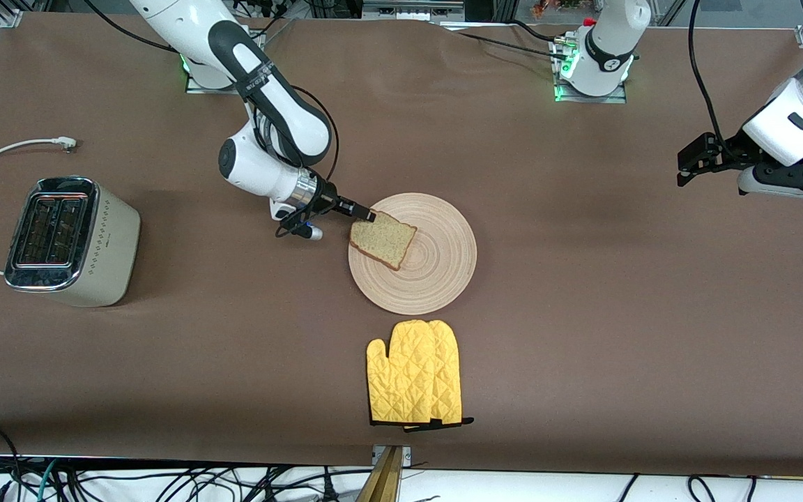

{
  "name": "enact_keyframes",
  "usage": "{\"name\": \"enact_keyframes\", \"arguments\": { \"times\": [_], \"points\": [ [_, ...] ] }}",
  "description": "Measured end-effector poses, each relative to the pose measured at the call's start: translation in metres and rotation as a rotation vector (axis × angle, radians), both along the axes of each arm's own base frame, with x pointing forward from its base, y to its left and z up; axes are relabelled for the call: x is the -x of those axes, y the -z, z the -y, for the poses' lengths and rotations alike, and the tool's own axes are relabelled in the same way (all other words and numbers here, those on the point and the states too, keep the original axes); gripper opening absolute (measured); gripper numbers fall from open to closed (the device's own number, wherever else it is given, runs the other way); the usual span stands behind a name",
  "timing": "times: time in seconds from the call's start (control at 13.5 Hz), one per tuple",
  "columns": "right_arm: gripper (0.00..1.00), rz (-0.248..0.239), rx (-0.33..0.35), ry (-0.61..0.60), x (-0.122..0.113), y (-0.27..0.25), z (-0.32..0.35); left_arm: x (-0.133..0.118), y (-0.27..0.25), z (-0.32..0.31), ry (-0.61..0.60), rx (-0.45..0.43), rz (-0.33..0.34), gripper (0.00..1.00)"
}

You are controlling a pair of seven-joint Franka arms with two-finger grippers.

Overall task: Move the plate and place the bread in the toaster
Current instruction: 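Grasp the bread slice edge with the right gripper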

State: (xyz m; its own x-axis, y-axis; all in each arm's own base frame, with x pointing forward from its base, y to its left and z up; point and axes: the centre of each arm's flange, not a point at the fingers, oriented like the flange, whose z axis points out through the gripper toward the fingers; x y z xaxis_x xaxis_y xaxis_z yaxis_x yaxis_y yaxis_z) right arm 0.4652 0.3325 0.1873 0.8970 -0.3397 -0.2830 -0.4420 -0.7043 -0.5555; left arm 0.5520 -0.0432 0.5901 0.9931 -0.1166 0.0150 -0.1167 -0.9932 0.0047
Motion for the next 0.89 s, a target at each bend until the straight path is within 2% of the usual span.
{"name": "enact_keyframes", "arguments": {
  "times": [0.07, 0.3, 0.45, 0.52, 0.67, 0.82, 0.89],
  "points": [
    [0.67, 0.005, -0.003, 0.001, -0.002, -0.002, -0.001, 0.000, 0.000, 0.000, 0.000, 0.000, -0.001, 1.00],
    [0.67, 0.016, -0.006, 0.009, -0.008, -0.006, 0.000, 0.000, 0.000, 0.000, 0.000, 0.000, -0.002, 1.00],
    [0.71, 0.027, 0.001, 0.016, -0.013, -0.005, 0.007, 0.000, 0.000, 0.000, 0.000, 0.000, -0.002, 1.00],
    [0.79, 0.036, 0.006, 0.016, -0.016, -0.004, 0.012, 0.000, 0.000, 0.000, 0.000, 0.000, -0.002, 1.00],
    [0.81, 0.046, 0.012, 0.018, -0.020, -0.003, 0.019, 0.000, 0.000, 0.000, 0.000, 0.000, -0.002, 1.00],
    [0.79, 0.048, 0.013, 0.017, -0.021, -0.003, 0.020, 0.000, 0.000, 0.000, 0.000, 0.000, -0.003, 1.00],
    [0.71, 0.048, 0.013, 0.016, -0.021, -0.003, 0.020, 0.000, 0.000, 0.000, 0.000, 0.000, -0.003, 1.00]
  ]
}}
